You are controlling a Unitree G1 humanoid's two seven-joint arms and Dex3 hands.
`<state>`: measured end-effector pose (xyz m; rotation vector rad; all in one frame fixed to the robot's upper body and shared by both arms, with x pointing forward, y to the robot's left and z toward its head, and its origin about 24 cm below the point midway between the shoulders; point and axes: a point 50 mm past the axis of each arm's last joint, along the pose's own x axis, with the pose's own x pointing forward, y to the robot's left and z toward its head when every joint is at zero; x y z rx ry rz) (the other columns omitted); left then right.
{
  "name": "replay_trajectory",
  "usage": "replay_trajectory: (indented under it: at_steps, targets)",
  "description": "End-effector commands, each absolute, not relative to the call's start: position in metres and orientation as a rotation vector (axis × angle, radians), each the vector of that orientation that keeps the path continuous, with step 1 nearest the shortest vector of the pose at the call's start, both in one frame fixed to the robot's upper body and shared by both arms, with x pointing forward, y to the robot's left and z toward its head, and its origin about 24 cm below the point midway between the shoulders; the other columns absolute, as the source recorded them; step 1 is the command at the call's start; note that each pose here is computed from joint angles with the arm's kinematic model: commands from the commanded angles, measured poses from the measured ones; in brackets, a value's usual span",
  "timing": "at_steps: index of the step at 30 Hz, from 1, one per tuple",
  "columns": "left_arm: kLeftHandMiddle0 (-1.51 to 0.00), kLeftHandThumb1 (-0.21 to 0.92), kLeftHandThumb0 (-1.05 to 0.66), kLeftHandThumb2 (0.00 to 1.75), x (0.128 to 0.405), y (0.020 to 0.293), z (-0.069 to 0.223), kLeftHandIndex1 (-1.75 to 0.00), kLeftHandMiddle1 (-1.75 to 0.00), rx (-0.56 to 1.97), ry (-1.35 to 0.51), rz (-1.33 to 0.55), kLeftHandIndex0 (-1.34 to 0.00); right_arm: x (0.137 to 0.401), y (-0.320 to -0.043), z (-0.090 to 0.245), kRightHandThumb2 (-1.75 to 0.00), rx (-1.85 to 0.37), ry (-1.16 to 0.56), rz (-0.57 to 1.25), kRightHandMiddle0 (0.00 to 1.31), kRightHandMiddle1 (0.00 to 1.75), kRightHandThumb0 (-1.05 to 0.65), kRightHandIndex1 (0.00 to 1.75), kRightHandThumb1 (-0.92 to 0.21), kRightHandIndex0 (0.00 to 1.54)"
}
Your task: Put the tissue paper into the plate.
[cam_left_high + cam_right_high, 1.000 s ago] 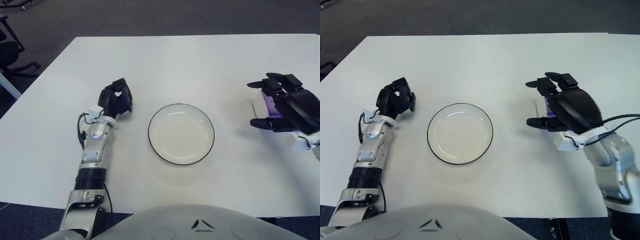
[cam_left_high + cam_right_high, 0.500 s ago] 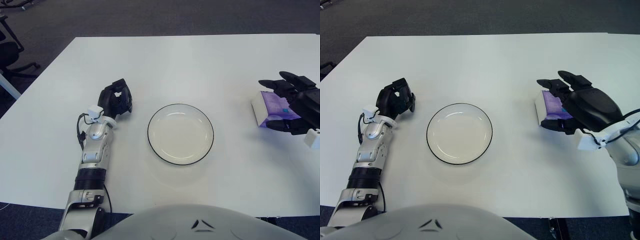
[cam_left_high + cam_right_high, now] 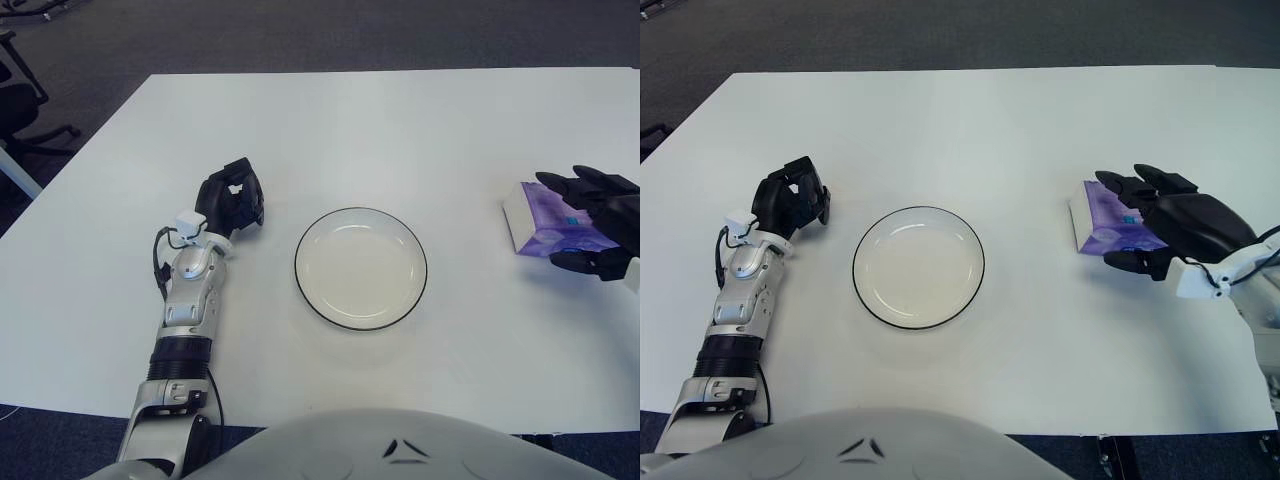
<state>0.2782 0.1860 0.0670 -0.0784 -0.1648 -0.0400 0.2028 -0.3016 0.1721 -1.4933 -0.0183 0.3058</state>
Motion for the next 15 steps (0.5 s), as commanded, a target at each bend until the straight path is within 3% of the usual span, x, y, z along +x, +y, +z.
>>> replay_trajectory:
  at_steps: [1,7,15]
  targets:
    - [-1.32,0.66,-0.38,1.00,0.253,0.179,0.017,-1.75,-1.75,-0.153,0.024,-0.007,-1.01,0.205,-0.305,0.176,-0.68,-1.491,-0.009,0.310,0.00,0.00,-1.05,0.00,-0.92,0.00]
    - [-1.33,0.66,-0.37,1.00,0.253,0.179,0.017,-1.75,-1.75,-0.161,0.024,-0.006,-1.01,0.209,-0.305,0.175,-0.67,-1.496,0.004,0.325,0.00,0.00,-1.05,0.00,-0.92,0.00]
    - [-1.32,0.65,-0.38,1.01,0.253,0.179,0.017,-1.75,-1.75,-0.159,0.024,-0.002,-1.01,0.216,-0.306,0.171,-0.50,-1.502,0.040,0.319,0.00,0.00,-1.05,0.00,-0.92,0.00]
